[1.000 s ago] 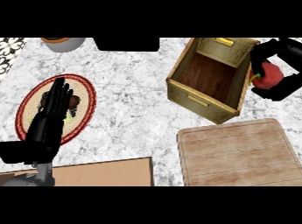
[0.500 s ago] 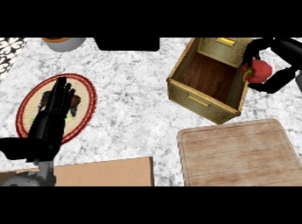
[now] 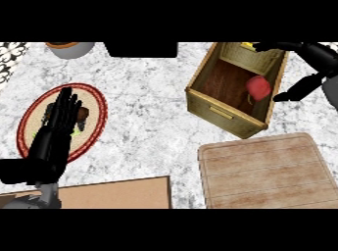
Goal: Pick the bell pepper from the cutting board and place it in the basket
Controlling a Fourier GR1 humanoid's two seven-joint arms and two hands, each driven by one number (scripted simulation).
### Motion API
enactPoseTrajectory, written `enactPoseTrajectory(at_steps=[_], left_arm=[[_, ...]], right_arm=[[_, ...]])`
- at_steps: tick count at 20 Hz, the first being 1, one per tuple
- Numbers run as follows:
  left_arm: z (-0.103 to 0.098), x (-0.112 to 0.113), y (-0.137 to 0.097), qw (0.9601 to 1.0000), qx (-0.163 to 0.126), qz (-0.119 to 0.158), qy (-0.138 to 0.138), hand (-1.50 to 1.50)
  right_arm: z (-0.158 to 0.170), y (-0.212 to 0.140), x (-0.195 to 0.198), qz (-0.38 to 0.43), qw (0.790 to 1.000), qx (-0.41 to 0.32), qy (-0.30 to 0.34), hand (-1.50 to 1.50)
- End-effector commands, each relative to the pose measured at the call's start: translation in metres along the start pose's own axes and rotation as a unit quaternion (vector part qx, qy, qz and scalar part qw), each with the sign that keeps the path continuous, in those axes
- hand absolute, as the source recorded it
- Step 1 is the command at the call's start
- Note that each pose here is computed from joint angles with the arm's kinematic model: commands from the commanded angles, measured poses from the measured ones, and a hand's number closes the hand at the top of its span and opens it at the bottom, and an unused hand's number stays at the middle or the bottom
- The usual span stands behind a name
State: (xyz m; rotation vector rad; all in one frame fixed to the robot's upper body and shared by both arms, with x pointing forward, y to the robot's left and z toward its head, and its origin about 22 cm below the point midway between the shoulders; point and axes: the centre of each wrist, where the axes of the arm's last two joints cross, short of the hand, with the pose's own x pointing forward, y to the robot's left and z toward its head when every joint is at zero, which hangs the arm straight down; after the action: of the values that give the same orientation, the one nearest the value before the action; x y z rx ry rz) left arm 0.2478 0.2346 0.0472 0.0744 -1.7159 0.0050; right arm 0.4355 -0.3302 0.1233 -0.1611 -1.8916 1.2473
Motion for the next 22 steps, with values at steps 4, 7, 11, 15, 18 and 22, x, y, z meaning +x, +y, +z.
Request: enactPoseTrajectory(at_steps=[4,7,11,15,18,22], left_arm=[[0.007,-0.012,0.008,0.9999,0.009,0.002,0.011,0.0],[0.012,-0.004,0.011,0.9996,0.009,0.013,0.024,0.0],[0.009,-0.016,-0.017,0.9998,0.005,0.014,0.012,0.0],[-0.007,-0.002,-0.014,0.9999,0.0,0.0,0.014,0.0],[0.0,-0.006,-0.018,0.9999,0.0,0.007,0.013,0.0],[-0.006,0.003,-0.014,0.9998,-0.018,0.01,0.002,0.0]], right_arm=[[0.014,-0.015,-0.007,-0.062,0.993,-0.082,-0.059,-1.5],[0.012,-0.041,0.002,-0.067,0.989,-0.119,-0.058,-1.5],[0.022,-0.067,0.006,-0.058,0.988,-0.134,-0.043,-1.5],[0.039,-0.105,0.012,-0.075,0.979,-0.19,-0.001,-1.5],[0.061,-0.098,0.0,-0.127,0.971,-0.202,0.016,-1.5],[0.074,-0.131,0.014,-0.142,0.966,-0.215,0.012,-1.5]])
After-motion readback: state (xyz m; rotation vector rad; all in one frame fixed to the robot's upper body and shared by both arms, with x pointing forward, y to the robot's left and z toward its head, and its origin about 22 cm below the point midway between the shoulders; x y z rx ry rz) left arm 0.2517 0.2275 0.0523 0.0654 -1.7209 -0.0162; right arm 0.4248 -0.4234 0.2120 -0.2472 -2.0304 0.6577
